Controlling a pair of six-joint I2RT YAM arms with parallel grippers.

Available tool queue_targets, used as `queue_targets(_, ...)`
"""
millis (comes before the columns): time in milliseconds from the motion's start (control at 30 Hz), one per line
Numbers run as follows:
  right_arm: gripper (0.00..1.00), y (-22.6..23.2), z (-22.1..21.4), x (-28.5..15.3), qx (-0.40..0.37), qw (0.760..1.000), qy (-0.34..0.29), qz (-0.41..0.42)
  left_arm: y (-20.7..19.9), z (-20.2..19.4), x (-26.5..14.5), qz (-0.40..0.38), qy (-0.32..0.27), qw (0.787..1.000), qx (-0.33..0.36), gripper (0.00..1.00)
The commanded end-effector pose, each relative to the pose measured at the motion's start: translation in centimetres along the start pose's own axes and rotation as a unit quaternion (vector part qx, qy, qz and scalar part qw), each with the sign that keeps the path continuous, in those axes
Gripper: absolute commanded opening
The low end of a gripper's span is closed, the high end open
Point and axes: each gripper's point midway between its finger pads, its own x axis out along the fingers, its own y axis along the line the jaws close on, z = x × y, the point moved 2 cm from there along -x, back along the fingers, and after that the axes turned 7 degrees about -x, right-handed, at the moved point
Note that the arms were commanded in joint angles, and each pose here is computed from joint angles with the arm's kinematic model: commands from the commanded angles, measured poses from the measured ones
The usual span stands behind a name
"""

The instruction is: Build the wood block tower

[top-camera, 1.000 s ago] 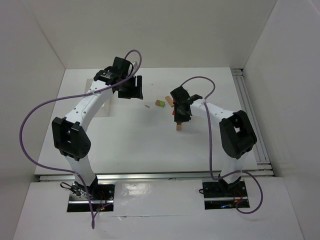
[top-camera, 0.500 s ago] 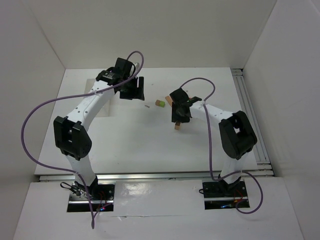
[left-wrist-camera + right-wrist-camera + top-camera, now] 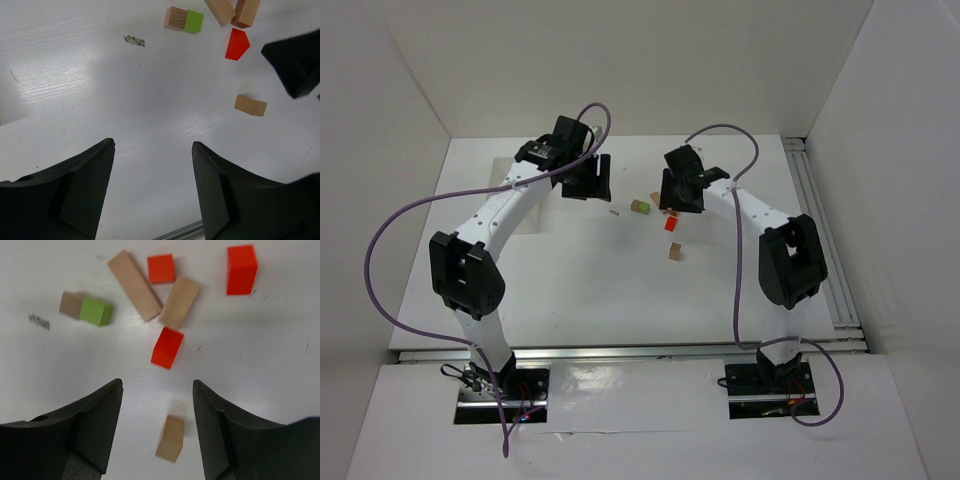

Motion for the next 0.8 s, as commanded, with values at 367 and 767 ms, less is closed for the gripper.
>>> queue_targets(367,0.64,-2.6,3.3,8.6,0.072,0.997,0.014,-0.032,-0.6,1.1,-1.6,-0.004,-0.03,1.0,0.001,0.75)
queue_targets(767,0.49,-2.6,1.7,10.2,0.074,0.996,0.037,-0.022,-0.7,0.9,-1.4,-0.009,-0.028,1.0,-0.004,0.75)
